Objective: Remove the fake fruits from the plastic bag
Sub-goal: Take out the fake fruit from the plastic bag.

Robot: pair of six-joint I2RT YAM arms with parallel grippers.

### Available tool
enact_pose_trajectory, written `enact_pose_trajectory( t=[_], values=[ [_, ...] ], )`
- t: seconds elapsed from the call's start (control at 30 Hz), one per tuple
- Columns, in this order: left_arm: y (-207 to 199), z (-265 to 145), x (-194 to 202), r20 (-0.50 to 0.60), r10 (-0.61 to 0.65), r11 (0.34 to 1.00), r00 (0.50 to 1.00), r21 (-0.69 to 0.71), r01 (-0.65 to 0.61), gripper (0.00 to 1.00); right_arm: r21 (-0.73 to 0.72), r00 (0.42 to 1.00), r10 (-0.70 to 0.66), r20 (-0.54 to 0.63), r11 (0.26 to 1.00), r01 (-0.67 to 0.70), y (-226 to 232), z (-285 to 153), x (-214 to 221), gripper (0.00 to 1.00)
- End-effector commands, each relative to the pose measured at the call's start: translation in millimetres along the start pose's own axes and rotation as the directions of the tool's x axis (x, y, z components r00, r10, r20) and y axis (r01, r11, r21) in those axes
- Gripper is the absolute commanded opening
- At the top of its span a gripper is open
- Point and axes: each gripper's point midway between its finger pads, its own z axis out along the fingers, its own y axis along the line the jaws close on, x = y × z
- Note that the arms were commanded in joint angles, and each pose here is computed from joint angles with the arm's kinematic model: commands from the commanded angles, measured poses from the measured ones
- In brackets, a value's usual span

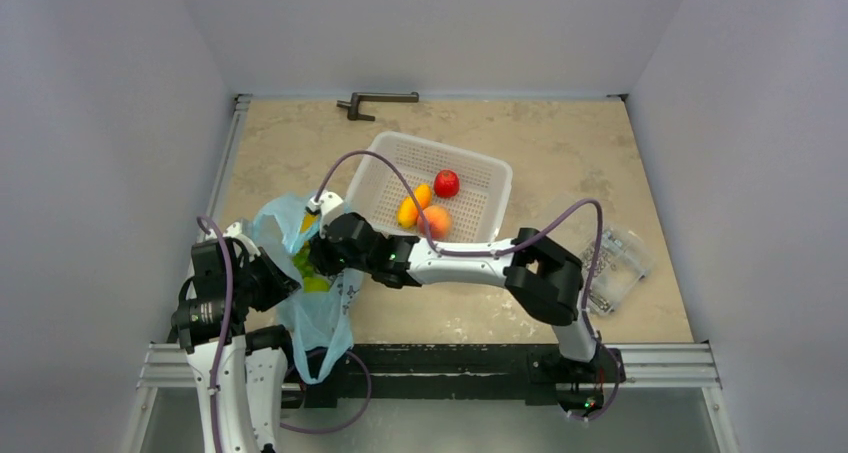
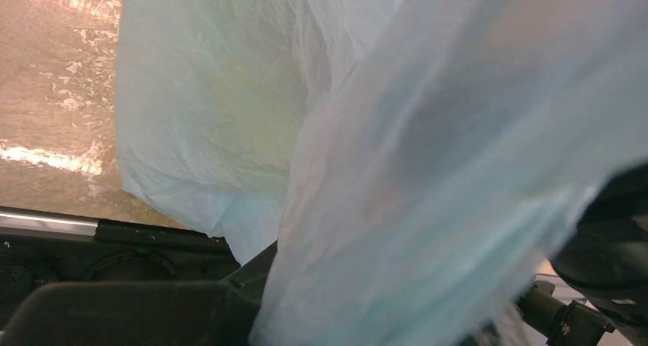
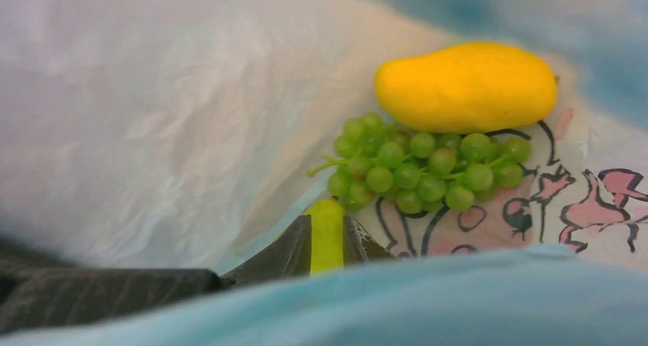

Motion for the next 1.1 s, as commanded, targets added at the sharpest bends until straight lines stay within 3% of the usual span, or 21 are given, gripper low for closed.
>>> enact_pose_trajectory(
  t=[0.0,0.1,0.47,0.67,0.87,1.0,1.07],
  values=[
    [-1,1,-5,0.021,-0.008,1.0,1.0,0.006,0.008,0.0,0.176,0.998,-0.066,0.014,0.982,0.062,-25,11,-5,0.23],
    [-1,2,-5,0.015,-0.009,1.0,1.0,0.006,0.009,0.0,0.208,0.995,-0.1,0.001,0.973,0.098,-33,23,3,0.3],
    [-1,2,-5,0.016,-0.009,1.0,1.0,0.006,0.009,0.0,0.215,0.976,-0.216,-0.034,0.952,0.218,-42,60,20,0.75],
    [-1,2,-5,0.016,-0.01,1.0,1.0,0.005,0.01,0.0,0.217,0.965,-0.26,-0.033,0.941,0.261,-49,76,33,0.91],
    [0,2,-5,0.015,-0.014,1.0,1.0,0.0,0.014,0.0,0.329,0.96,-0.276,-0.049,0.903,0.277,-76,96,52,0.94],
    [-1,3,-5,0.009,-0.014,1.0,1.0,0.001,0.014,0.0,0.356,0.96,-0.269,-0.075,0.892,0.278,-86,105,68,0.84],
    [-1,3,-5,0.009,-0.014,1.0,1.0,0.0,0.014,0.0,0.352,0.962,-0.262,-0.075,0.896,0.272,-86,106,71,0.74]
  ],
)
